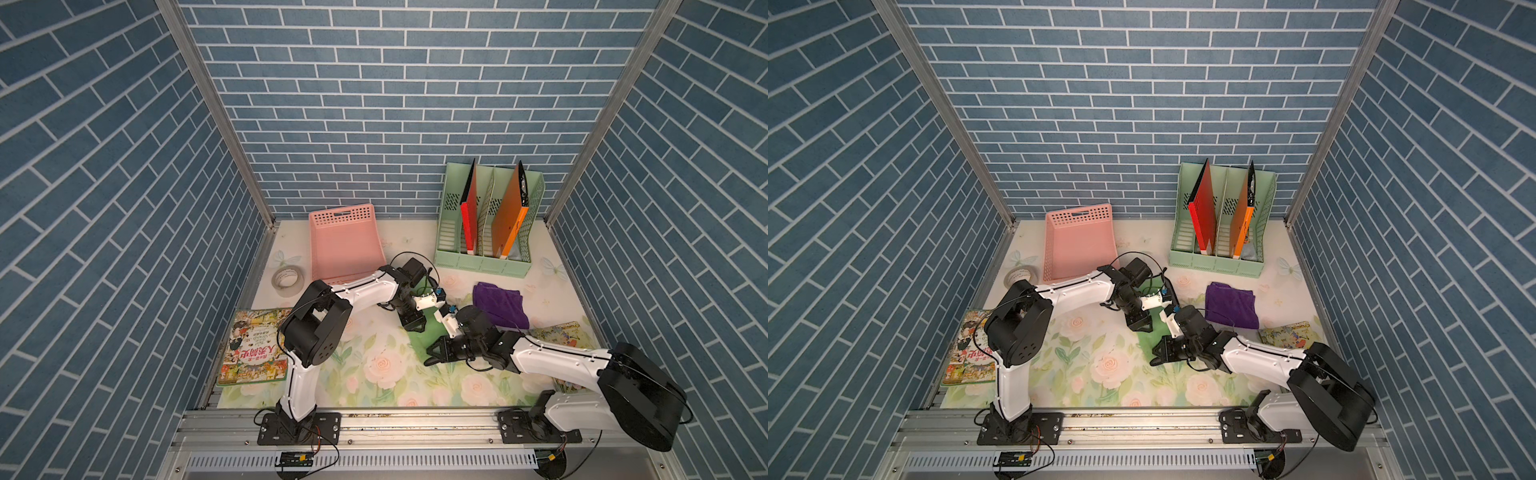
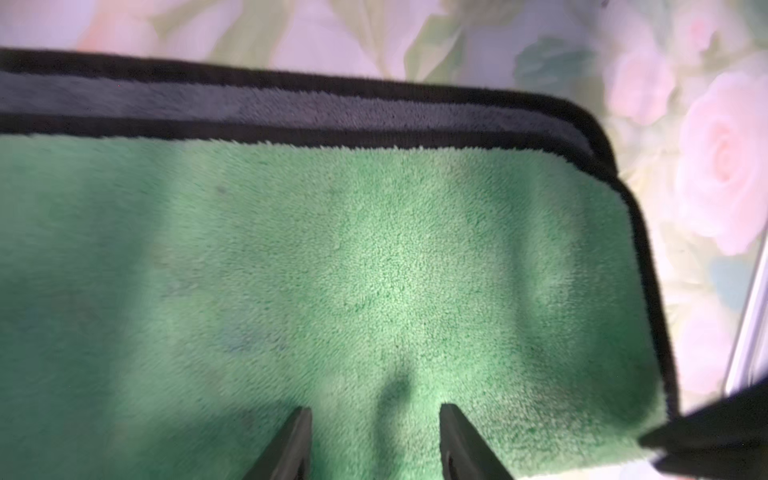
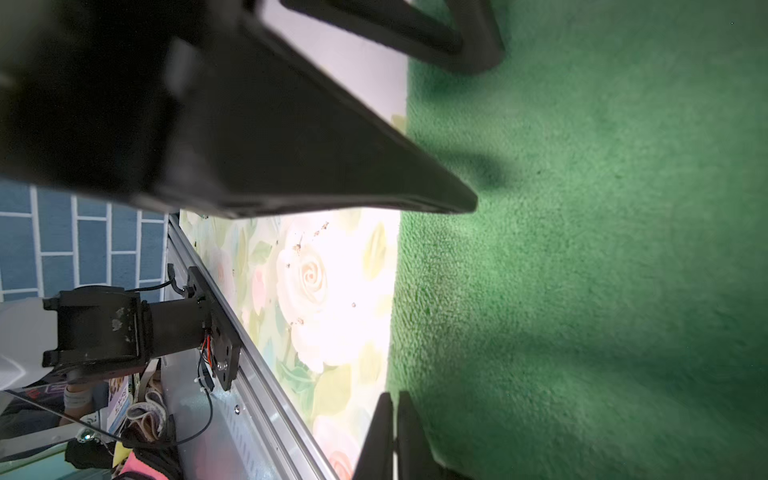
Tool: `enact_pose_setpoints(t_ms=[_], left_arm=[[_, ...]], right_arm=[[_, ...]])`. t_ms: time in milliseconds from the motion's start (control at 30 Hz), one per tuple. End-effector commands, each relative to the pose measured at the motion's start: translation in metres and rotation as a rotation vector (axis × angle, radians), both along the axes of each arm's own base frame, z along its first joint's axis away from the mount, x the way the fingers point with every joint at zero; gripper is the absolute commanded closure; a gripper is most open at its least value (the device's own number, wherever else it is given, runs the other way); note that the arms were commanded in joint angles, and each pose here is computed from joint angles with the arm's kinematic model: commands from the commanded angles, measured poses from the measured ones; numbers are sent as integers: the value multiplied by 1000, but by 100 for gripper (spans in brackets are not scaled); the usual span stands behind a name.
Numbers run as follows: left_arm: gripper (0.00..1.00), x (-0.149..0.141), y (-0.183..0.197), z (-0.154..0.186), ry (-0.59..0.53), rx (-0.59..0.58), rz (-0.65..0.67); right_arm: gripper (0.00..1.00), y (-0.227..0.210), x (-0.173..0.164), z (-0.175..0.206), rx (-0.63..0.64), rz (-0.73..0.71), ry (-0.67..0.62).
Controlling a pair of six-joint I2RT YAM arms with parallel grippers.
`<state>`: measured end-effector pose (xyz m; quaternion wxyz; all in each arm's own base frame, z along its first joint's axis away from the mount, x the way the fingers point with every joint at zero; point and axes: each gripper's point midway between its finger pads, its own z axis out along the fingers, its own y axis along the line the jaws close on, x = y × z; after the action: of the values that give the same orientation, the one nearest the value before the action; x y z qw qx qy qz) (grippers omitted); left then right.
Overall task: Fold the square dishcloth
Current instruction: Smooth out the cleaning item at the center of the board.
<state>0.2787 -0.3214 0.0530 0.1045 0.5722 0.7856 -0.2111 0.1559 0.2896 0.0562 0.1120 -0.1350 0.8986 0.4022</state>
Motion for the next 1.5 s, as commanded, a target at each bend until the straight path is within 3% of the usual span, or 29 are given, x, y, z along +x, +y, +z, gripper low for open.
enact_pose_setpoints(t_ms=[0, 133, 300, 433, 533, 667, 733, 967, 1233, 1467], left_arm=[[45, 15, 3, 44, 23, -122, 48], [45, 33, 19, 55, 12, -138, 109], [46, 17, 30, 65, 2, -134, 71], [47, -28, 39, 60, -1, -84, -55], [50, -75, 47, 45, 2, -22, -183], [54, -128, 44, 27, -9, -26, -319], [56, -139, 32, 27, -26, -49, -355], [56, -149, -2, 12, -122, -70, -416], [54, -153, -19, -5, -175, -46, -463], [55, -142, -16, -26, -225, 50, -481]], right_arm=[[92, 8, 1, 2, 72, -17, 5], [93, -1, 0, -24, 15, -60, 50], [96, -9, -5, -47, -50, -80, 109], [82, 9, 15, 6, 19, -39, 8], [77, -11, 44, 44, 13, -93, -53], [77, -74, 76, 41, -75, -213, -24], [80, -84, 85, 29, -96, -218, 18], [87, -70, 107, 12, -112, -145, 47], [89, -62, 110, 21, -74, -119, 43], [90, -57, 106, 21, -36, -100, 48]])
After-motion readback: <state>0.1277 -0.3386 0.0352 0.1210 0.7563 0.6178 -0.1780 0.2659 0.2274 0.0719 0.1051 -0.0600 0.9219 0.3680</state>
